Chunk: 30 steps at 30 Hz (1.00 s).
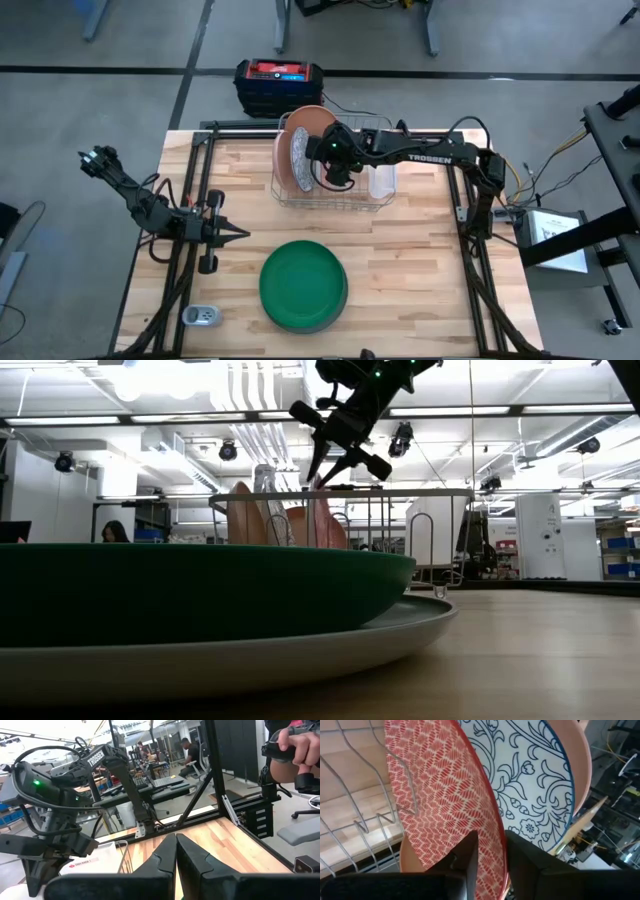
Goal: Sort dishes
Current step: Put the orange patterned plate in the dish rack, then put the green plate in the dish rack
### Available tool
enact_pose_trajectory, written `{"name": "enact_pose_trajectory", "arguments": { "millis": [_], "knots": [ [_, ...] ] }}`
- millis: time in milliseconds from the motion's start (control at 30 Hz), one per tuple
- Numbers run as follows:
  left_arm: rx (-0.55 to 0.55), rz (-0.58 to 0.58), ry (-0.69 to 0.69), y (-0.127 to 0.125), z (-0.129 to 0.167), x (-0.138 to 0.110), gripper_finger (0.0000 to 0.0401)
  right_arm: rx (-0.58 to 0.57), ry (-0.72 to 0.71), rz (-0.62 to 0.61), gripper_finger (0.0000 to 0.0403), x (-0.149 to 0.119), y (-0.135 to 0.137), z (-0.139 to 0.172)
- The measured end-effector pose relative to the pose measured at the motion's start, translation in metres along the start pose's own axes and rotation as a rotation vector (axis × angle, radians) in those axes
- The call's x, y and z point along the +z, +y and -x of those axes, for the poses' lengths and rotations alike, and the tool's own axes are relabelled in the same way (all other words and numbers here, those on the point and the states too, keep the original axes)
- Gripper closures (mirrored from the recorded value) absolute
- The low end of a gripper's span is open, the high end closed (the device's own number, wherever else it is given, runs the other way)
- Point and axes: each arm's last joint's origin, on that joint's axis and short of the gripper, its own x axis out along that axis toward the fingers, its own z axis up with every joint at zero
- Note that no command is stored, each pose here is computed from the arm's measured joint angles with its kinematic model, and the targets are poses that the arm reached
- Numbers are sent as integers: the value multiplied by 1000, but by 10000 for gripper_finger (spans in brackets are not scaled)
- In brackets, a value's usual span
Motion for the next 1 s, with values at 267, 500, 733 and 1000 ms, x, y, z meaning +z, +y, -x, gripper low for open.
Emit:
{"name": "enact_pose_trajectory", "arguments": {
  "millis": [267, 500, 733, 1000],
  "knots": [
    [-1, -4, 5, 0, 0, -1, 401, -51, 21, -11, 291, -2, -5, 0],
    [-2, -5, 8, 0, 0, -1, 401, -67, 28, -14, 271, -2, -7, 0],
    [-5, -15, 21, -1, 0, -2, 401, -25, 193, -23, 261, -8, -6, 4],
    [-13, 3, 58, -2, 0, -6, 401, -71, 663, -503, 280, -25, -6, 31]
  ]
}}
